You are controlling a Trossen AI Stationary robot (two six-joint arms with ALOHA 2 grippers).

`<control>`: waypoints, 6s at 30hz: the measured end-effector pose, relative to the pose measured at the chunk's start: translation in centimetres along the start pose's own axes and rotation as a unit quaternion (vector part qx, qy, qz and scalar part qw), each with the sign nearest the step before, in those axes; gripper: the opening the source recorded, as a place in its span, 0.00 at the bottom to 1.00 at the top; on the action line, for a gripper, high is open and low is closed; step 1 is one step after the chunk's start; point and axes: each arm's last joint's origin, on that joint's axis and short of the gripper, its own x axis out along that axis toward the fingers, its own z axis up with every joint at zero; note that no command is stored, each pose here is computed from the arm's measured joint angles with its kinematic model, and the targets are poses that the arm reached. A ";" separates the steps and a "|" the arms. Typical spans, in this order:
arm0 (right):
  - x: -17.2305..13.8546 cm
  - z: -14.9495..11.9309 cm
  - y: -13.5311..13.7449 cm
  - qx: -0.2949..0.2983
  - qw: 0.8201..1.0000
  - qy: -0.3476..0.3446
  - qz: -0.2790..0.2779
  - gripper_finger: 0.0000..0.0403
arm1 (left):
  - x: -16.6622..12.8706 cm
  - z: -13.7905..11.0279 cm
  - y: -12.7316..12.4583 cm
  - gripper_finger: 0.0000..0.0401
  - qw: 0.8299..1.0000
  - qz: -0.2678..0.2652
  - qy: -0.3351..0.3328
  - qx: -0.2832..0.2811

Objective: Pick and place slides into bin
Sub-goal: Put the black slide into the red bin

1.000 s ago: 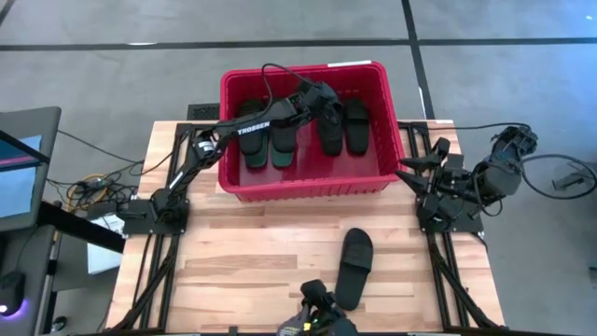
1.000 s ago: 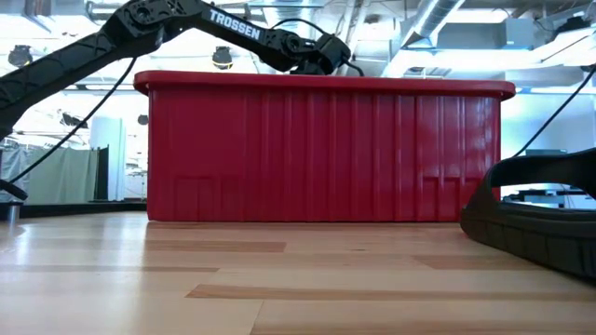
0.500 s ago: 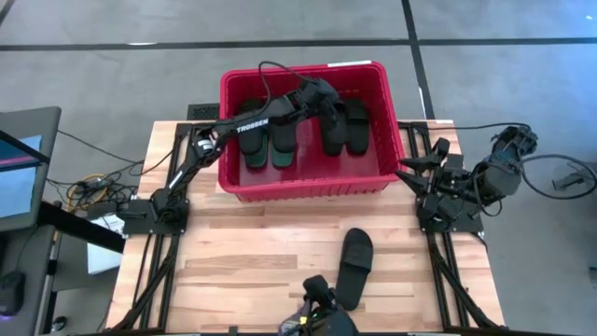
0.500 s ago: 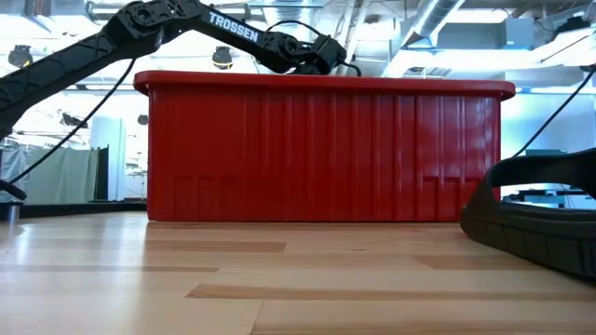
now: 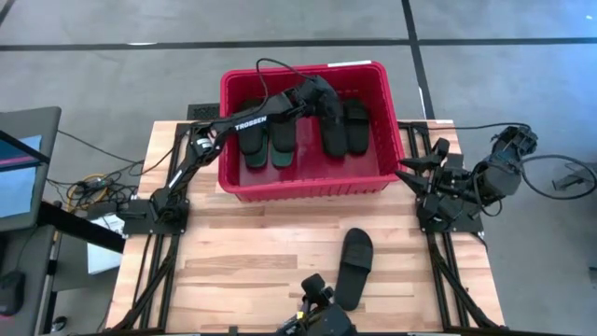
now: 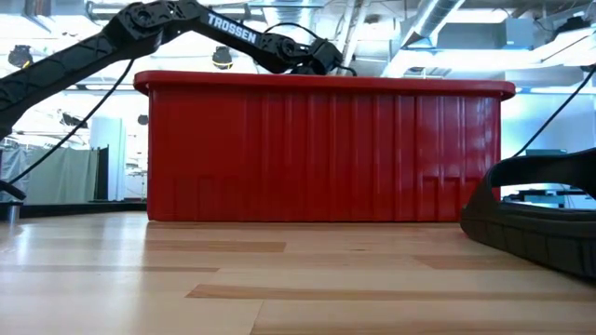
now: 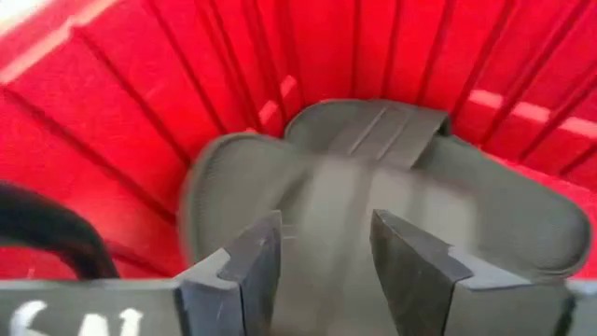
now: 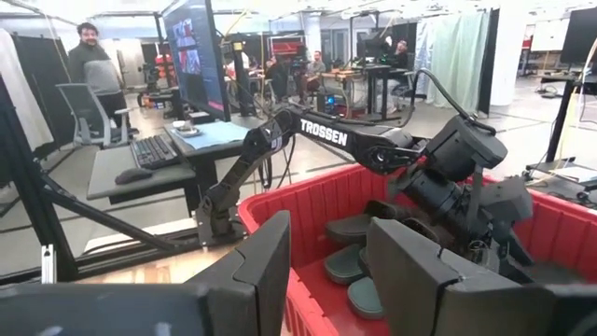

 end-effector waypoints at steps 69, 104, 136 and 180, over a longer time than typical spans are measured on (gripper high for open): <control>1.3 -7.7 8.1 -0.003 0.967 0.230 0.111 0.33 | -37.4 -3.3 -24.3 0.39 0.996 0.008 -0.031 0.080; 4.5 -18.9 21.3 -0.135 0.890 0.421 -0.109 0.33 | -44.1 -13.7 -21.8 0.39 0.990 0.075 -0.098 0.061; 6.8 -24.2 22.4 -0.212 0.863 0.444 -0.114 0.33 | -45.2 -14.0 -21.7 0.39 0.992 0.055 -0.103 0.044; 8.5 -17.6 22.5 -0.226 0.860 0.425 -0.168 0.01 | -45.5 -14.1 -21.8 0.39 0.991 0.052 -0.113 0.042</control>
